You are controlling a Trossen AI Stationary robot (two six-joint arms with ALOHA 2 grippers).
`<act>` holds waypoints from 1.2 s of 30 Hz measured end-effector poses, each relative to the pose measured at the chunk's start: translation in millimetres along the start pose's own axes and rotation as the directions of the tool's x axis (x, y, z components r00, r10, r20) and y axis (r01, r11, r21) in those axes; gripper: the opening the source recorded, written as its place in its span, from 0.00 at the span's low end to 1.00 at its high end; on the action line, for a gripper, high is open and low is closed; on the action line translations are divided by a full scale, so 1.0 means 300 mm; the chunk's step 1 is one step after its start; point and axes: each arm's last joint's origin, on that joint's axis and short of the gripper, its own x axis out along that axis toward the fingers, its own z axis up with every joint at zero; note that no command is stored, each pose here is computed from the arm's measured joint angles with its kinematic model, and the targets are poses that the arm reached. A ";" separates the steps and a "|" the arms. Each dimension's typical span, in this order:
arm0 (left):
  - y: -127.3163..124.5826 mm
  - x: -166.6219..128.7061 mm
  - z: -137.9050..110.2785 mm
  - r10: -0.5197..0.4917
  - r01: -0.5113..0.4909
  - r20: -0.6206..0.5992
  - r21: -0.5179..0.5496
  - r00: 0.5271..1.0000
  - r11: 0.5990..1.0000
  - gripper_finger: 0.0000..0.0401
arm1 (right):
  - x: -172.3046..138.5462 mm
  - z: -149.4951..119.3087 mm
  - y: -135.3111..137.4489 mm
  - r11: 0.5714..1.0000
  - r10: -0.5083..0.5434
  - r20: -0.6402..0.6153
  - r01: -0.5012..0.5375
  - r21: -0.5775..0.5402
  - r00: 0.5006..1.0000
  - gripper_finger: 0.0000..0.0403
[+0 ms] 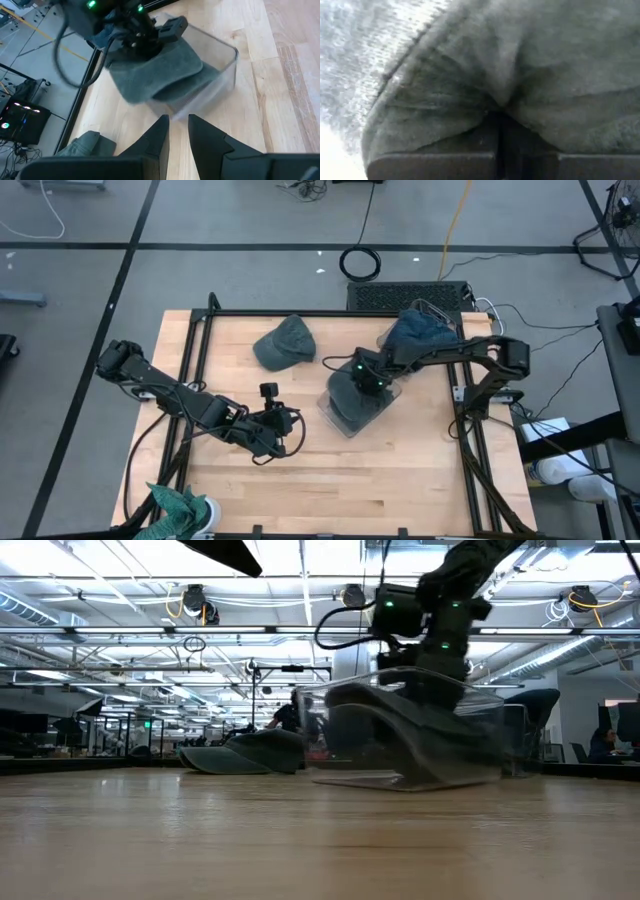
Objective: Pick & Place hat
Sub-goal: Put the bottom gray cap into the bottom transparent bin
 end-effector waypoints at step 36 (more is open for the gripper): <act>0.000 0.000 0.000 0.000 0.000 0.000 -0.002 1.000 1.000 0.20 | -0.205 -0.023 0.012 0.995 -0.048 0.242 0.026 0.093 0.969 0.00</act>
